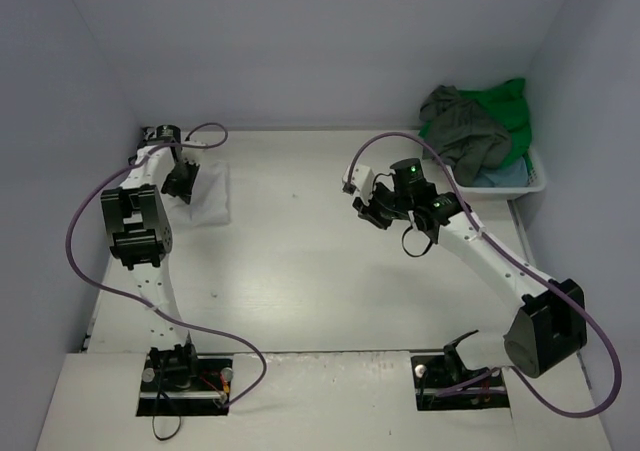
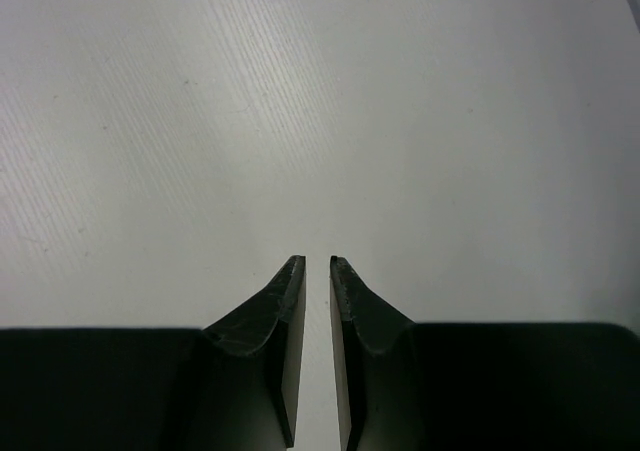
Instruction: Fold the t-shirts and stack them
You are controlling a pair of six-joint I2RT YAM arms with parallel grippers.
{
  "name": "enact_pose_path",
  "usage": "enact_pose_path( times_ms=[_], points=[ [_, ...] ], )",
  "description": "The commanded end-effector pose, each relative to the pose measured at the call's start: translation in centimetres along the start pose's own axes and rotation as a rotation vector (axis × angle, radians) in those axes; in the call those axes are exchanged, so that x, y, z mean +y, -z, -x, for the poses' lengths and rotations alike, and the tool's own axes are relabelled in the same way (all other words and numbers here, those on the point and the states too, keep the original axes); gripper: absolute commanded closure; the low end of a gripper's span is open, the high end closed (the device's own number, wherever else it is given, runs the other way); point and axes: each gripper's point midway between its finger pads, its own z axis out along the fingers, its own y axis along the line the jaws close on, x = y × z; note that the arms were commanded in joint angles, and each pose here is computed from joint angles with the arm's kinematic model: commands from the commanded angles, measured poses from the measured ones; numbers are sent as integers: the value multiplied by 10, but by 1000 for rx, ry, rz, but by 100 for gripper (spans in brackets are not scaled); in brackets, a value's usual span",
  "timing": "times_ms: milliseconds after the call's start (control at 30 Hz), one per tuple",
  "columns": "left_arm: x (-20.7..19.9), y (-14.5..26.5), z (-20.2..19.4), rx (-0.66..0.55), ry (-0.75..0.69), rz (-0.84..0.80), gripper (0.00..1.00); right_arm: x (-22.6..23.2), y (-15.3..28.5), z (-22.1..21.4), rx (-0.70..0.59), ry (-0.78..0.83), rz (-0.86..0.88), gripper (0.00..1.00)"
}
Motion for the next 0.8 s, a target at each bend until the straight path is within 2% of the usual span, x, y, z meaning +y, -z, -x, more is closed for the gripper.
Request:
enact_pose_path(
  times_ms=[0, 233, 400, 700, 733, 767],
  points=[
    [36, 19, 27, -54, -60, 158, 100, -3, 19, 14, -64, -2, -27, 87],
    [67, -1, 50, -61, -106, 247, 100, 2, 28, 2, -62, -29, -25, 88],
    [97, 0, 75, -89, -125, 373, 100, 4, 30, -8, -52, -46, -24, 88],
    [123, -14, 82, -72, -127, 474, 99, 3, 31, -14, -50, -64, -18, 89],
    [127, -15, 83, -69, -123, 488, 84, 4, 31, -14, -53, -69, -15, 88],
    [127, -15, 84, -74, -123, 491, 84, 4, 31, -14, -53, -69, -15, 88]
  ],
)
